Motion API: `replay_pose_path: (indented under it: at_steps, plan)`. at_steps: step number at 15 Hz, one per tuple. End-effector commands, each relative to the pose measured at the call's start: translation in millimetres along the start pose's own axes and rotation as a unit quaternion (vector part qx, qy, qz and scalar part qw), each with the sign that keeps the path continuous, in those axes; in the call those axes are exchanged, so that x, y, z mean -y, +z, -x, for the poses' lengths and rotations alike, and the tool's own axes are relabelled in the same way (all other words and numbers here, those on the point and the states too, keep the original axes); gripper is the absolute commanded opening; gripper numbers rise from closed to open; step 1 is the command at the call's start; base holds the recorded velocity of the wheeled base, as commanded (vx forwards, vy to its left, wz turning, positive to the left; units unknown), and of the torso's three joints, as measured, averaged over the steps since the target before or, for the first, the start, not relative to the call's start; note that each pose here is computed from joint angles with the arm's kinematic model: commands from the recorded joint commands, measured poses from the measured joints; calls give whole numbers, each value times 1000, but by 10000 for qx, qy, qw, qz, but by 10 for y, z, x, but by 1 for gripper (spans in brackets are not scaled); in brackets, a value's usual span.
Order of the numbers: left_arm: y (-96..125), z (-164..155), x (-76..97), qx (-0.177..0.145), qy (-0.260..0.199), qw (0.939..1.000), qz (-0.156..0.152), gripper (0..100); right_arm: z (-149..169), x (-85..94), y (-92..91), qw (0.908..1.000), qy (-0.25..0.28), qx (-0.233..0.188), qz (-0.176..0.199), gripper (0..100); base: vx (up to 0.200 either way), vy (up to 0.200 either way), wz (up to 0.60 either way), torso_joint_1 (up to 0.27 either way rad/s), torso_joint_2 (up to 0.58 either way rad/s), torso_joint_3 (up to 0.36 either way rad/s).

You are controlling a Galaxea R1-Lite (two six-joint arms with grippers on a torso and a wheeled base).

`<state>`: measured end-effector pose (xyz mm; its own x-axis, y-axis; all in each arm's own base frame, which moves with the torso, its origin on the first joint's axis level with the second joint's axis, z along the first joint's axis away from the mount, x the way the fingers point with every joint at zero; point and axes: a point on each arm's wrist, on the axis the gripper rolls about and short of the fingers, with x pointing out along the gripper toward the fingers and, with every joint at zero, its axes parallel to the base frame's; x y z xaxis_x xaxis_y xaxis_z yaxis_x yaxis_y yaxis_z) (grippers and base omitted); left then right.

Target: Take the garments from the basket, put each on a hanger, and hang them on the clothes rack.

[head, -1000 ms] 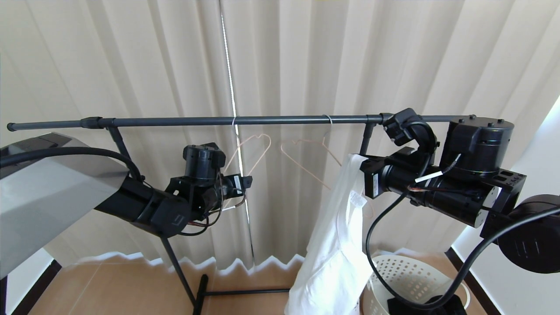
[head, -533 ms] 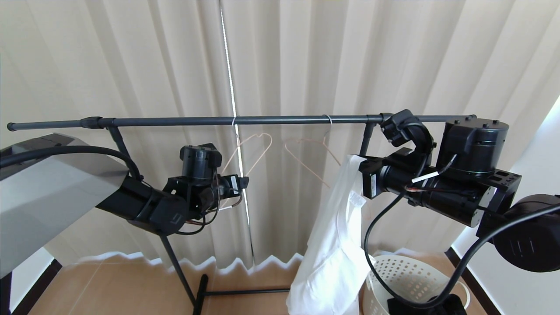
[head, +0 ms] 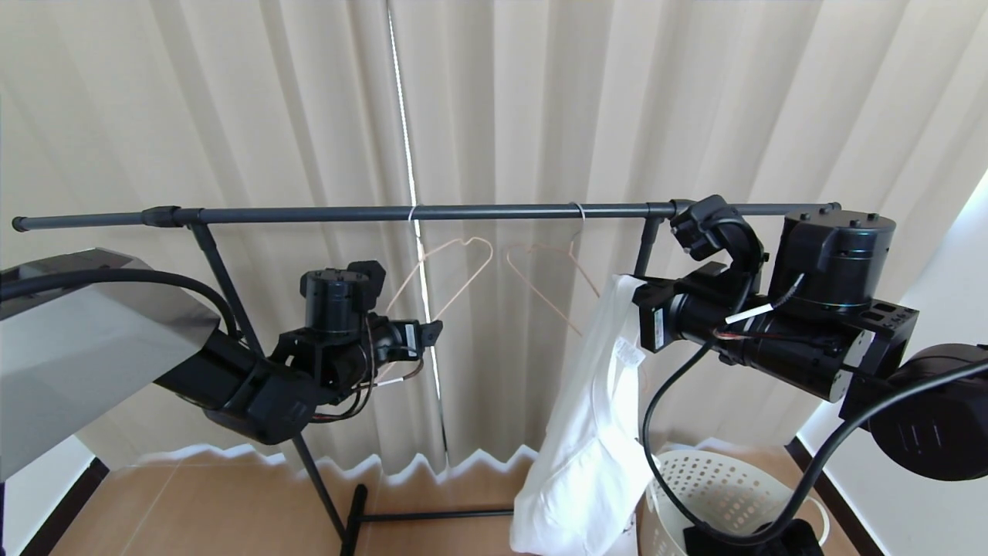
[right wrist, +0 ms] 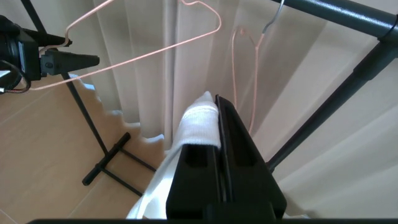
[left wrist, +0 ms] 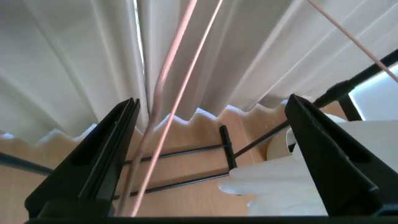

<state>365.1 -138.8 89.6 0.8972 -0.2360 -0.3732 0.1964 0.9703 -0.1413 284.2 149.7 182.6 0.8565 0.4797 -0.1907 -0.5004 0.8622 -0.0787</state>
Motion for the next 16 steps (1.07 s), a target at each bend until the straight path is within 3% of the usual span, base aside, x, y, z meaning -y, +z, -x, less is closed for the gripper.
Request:
replay_pose_path:
  at_steps: [1,10,16]
  plan:
    - [-62,46,-13,-43,-54,9999,-89,100,-4,-1,-4,10000,5,-6,2,0,0,0,0,0,0,0]
    - [53,-126,-123,182,187,9997,25,100,-11,-2,-12,10000,6,-22,1,0,0,0,0,0,0,0]
    - [37,-185,-27,-217,464,9986,97,100,-15,-7,-16,10000,14,-29,3,0,0,0,0,0,0,0]
